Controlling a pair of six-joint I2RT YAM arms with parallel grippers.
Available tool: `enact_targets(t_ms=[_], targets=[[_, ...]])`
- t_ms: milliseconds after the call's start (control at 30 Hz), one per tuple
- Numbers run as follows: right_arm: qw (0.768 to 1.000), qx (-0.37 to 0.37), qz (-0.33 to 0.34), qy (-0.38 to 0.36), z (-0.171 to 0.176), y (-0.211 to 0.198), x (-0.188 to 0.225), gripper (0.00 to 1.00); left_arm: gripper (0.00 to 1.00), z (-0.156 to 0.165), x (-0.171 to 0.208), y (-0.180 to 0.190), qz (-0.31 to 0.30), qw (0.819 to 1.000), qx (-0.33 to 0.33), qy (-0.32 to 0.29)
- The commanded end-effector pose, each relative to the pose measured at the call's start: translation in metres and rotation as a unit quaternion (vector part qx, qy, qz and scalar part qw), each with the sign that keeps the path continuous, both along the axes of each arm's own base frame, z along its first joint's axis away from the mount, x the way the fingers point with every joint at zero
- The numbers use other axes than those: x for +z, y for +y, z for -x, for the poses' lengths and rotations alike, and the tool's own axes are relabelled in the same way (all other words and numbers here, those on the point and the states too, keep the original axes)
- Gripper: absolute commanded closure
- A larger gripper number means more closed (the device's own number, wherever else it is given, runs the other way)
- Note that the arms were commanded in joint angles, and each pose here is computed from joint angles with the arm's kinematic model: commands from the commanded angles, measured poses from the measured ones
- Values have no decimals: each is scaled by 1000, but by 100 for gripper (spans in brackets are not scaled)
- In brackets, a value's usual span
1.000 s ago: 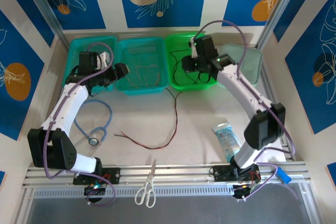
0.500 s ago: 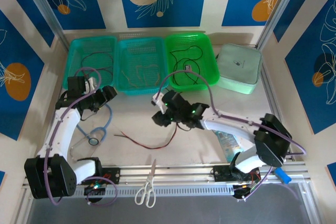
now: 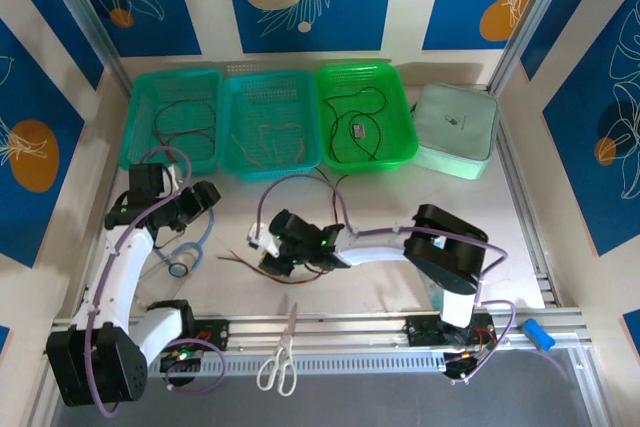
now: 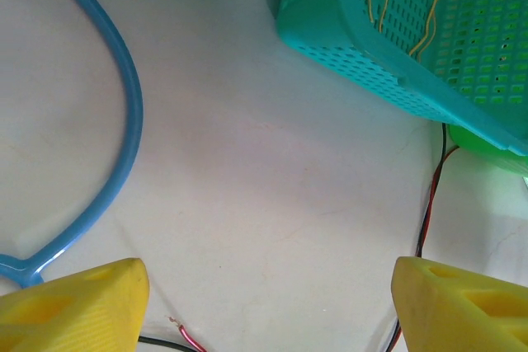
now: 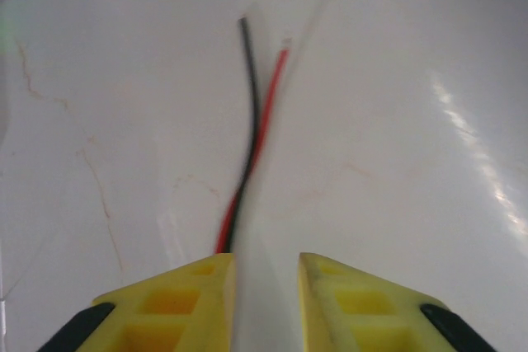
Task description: Untangle the cables
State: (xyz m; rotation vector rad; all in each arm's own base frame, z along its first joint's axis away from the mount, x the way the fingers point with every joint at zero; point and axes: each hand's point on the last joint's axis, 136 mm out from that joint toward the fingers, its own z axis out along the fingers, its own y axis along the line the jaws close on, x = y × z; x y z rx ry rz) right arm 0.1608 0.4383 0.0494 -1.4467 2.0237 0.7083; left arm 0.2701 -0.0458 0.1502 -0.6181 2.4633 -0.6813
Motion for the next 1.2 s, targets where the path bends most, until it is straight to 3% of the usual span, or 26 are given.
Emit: enact_targets(t_ms=[0,167,333,533,800,900,1167], targets=[[999,47,-12,-16,11,21,-5,77,23,1,11,6,-1,1000,17,-14],[998,58,-13,-6,12,34,-4,78,24,5,6,2,26,1000,11,5],[998,63,-20,13,9,46,-3,78,24,6,10,8,28,999,32,-22],[998,68,4,17,4,48,-16,77,24,8,7,9,63,997,30,-14],[997,56,35,26,-3,47,-31,76,25,9,21,16,39,997,37,-47],[997,57,43,27,-4,47,-35,80,25,10,25,15,36,998,32,-48],[997,62,48,14,-3,46,-33,100,25,8,39,13,37,997,23,-62]])
